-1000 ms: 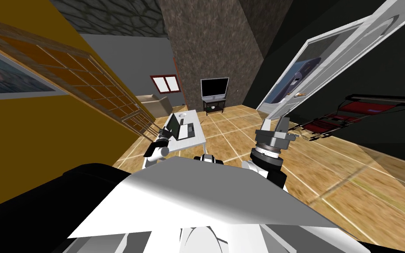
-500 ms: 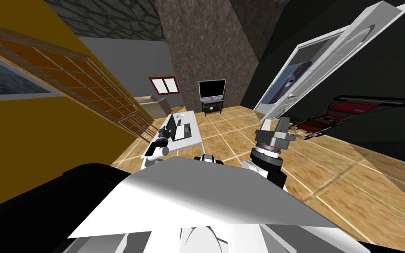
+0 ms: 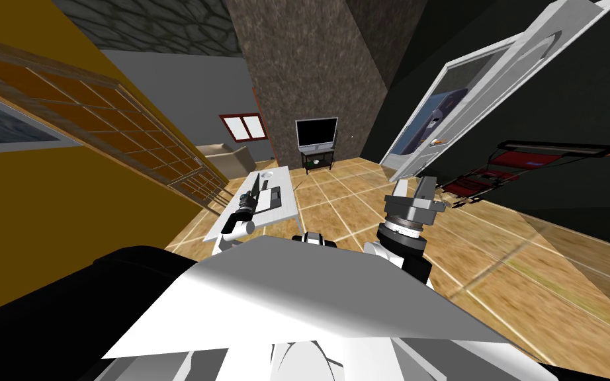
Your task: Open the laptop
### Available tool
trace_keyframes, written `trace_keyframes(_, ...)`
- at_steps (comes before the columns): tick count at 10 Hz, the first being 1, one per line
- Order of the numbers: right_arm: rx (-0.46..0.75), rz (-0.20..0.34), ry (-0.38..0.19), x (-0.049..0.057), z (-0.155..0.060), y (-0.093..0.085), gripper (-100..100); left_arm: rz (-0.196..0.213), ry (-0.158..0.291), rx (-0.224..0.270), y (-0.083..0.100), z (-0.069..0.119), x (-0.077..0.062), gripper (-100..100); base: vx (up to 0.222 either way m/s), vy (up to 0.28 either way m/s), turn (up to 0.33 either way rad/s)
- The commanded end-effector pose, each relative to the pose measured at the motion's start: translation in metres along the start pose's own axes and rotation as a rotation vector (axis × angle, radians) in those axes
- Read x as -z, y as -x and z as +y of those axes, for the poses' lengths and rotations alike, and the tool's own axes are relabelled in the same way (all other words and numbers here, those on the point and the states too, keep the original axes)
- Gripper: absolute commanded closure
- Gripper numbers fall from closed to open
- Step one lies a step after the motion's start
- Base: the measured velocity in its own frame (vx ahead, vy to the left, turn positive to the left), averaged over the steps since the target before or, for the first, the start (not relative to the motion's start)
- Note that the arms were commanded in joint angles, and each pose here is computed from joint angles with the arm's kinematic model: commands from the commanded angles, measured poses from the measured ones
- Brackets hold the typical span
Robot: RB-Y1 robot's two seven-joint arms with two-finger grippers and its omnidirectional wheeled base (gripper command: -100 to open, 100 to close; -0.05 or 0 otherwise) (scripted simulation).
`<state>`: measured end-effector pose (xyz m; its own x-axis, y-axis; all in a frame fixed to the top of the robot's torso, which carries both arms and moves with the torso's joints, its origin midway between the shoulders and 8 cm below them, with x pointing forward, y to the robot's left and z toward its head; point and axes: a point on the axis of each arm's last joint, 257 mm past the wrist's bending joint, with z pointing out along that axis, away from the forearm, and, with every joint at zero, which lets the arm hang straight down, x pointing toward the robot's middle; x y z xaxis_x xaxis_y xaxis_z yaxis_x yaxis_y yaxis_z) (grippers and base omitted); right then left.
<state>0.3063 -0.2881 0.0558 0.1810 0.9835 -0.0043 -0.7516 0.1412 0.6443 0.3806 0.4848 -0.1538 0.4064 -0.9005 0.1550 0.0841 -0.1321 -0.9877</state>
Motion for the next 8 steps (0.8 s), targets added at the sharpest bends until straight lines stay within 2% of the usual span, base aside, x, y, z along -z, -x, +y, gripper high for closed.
trace_keyframes(1, 0.0, 0.0, 0.0, 0.0, 0.0, 0.0, 0, -0.003, -0.001, -0.105, 0.004, 0.012, -0.008, 100, 0.001, -0.081, 0.013)
trace_keyframes(8, 0.0, 0.0, 0.0, 0.0, 0.0, 0.0, 0, 0.015, 0.001, -0.4, 0.008, 0.048, -0.028, 100, 0.006, -0.082, 0.009)
